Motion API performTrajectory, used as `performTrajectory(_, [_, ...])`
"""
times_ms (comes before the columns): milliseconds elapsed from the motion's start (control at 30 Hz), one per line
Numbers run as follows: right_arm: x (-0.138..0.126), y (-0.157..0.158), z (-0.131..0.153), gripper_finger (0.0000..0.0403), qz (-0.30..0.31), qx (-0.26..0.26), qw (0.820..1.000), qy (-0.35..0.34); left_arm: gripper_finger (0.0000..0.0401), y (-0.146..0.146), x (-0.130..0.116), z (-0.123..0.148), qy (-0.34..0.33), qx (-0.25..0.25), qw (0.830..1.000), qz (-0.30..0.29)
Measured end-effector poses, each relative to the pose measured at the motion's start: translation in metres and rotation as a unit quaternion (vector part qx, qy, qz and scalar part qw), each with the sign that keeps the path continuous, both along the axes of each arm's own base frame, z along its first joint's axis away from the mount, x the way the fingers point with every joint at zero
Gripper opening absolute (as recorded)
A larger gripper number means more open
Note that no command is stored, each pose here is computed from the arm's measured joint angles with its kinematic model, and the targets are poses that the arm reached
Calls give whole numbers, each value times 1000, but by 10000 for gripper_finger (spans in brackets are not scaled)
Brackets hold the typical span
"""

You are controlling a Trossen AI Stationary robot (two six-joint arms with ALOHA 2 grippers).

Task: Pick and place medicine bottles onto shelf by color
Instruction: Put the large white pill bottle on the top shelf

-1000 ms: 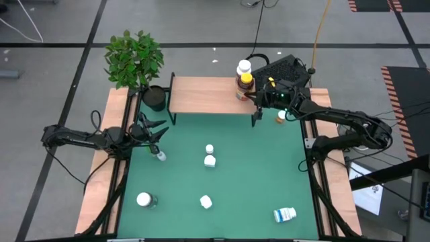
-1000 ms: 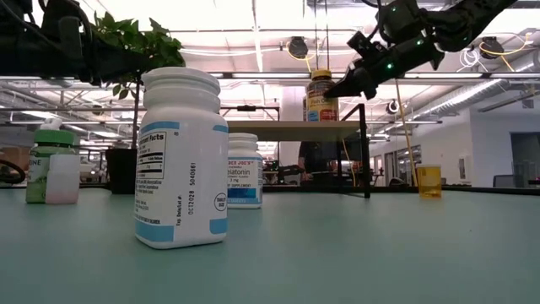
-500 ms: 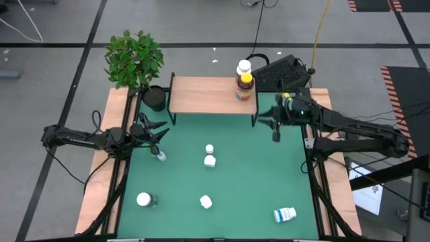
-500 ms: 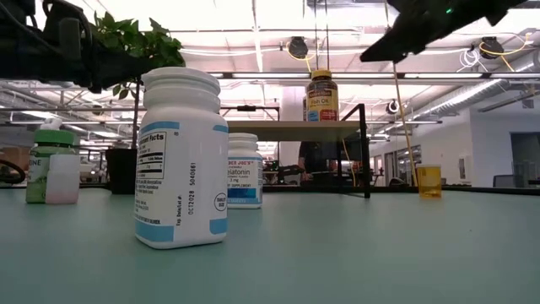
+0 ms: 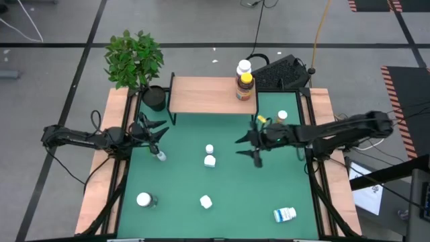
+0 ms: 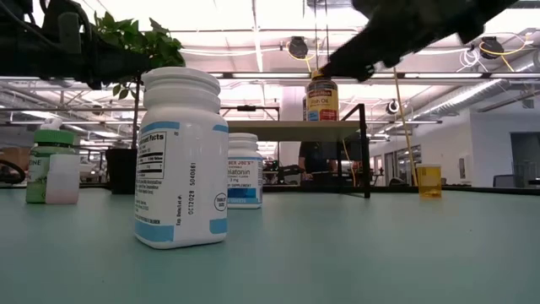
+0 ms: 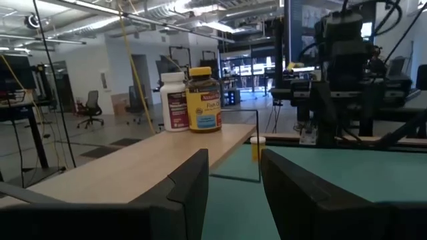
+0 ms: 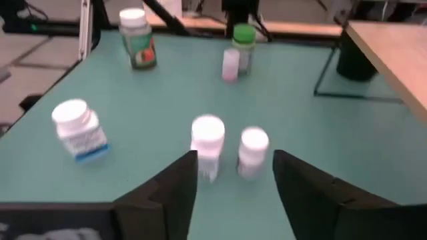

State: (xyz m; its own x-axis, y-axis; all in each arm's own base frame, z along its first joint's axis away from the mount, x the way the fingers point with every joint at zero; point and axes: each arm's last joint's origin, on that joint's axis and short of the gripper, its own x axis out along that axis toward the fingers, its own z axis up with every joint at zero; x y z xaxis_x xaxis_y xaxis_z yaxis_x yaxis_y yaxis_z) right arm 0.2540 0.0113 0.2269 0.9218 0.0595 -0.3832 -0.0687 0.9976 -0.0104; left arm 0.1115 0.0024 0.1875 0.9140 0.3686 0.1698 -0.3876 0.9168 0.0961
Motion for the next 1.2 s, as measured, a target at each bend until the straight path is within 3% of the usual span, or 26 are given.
performTrajectory(200, [37,1,-26,246,4,-9,998,-55,140,0,1,-3,17,3,1000,0])
performTrajectory(533, [101,11,-60,277,16,-8,1000,-19,140,0,1,-4,25,8,1000,1])
performTrajectory(833, [119,24,-79,275,-1,25,1000,3,140,0,1,-6,31,-3,1000,-1])
performTrajectory(1200, [118,36,-90,257,-6,14,1000,21,140,0,1,-7,33,-9,999,-2])
